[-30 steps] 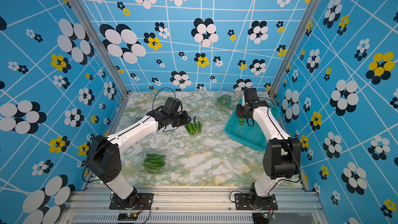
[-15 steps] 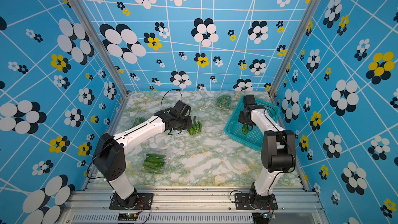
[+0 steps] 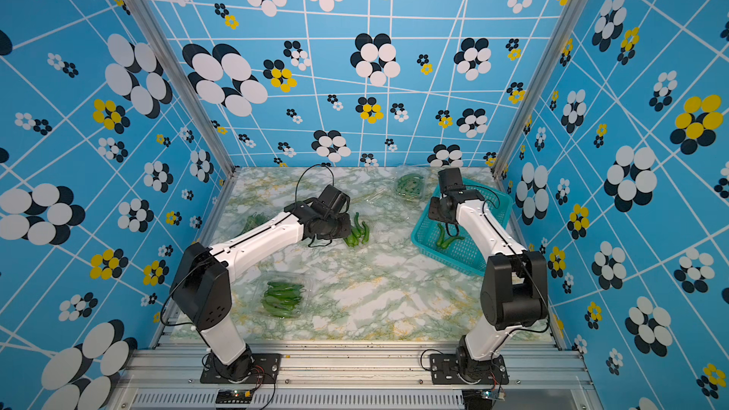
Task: Take small green peppers out of containers
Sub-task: Place the green pepper in the basket, then pick up the green pepper from the packing box.
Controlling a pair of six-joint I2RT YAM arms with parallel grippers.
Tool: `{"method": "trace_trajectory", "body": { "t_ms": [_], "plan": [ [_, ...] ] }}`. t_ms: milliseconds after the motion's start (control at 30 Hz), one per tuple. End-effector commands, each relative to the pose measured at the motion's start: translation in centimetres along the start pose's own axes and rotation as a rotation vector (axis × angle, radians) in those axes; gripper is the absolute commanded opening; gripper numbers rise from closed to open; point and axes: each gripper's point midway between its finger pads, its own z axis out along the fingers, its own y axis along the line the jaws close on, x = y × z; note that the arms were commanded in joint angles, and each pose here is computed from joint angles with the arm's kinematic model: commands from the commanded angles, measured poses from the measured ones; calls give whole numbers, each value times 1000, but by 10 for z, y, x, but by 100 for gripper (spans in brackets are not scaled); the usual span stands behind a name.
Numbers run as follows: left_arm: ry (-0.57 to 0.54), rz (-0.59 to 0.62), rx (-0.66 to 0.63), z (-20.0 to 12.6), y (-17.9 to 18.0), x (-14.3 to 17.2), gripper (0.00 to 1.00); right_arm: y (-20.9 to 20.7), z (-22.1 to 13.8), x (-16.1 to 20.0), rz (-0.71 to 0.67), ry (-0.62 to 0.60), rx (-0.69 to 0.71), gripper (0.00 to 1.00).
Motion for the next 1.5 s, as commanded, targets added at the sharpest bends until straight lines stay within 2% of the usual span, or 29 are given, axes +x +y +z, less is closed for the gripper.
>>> {"method": "trace_trajectory", "body": {
  "t_ms": [0,200,233,467,600,633,967,1367,1467],
  "plan": [
    [8,-6,-52,-2,16,3,29,72,-9,9,-119,38,-172,47],
    [-10,-45,-91,-12,43,4,30,175,1,35,-261,95,-315,47],
    [-13,-54,-95,-13,49,3,30,192,0,30,-276,85,-335,47],
    [-22,-94,-115,-19,73,8,31,252,26,51,-364,151,-394,46],
    [-11,-108,-118,-15,80,12,31,268,35,60,-397,174,-401,45],
    [-8,-110,-116,-14,81,13,31,269,48,69,-403,201,-391,45],
    [-10,-114,-112,-12,85,12,32,273,76,96,-421,270,-364,41],
    [-1,-120,-110,-8,86,13,32,276,83,110,-431,307,-368,36],
    [-2,-123,-108,-8,86,13,32,275,84,111,-433,311,-362,29]
  ]
}}
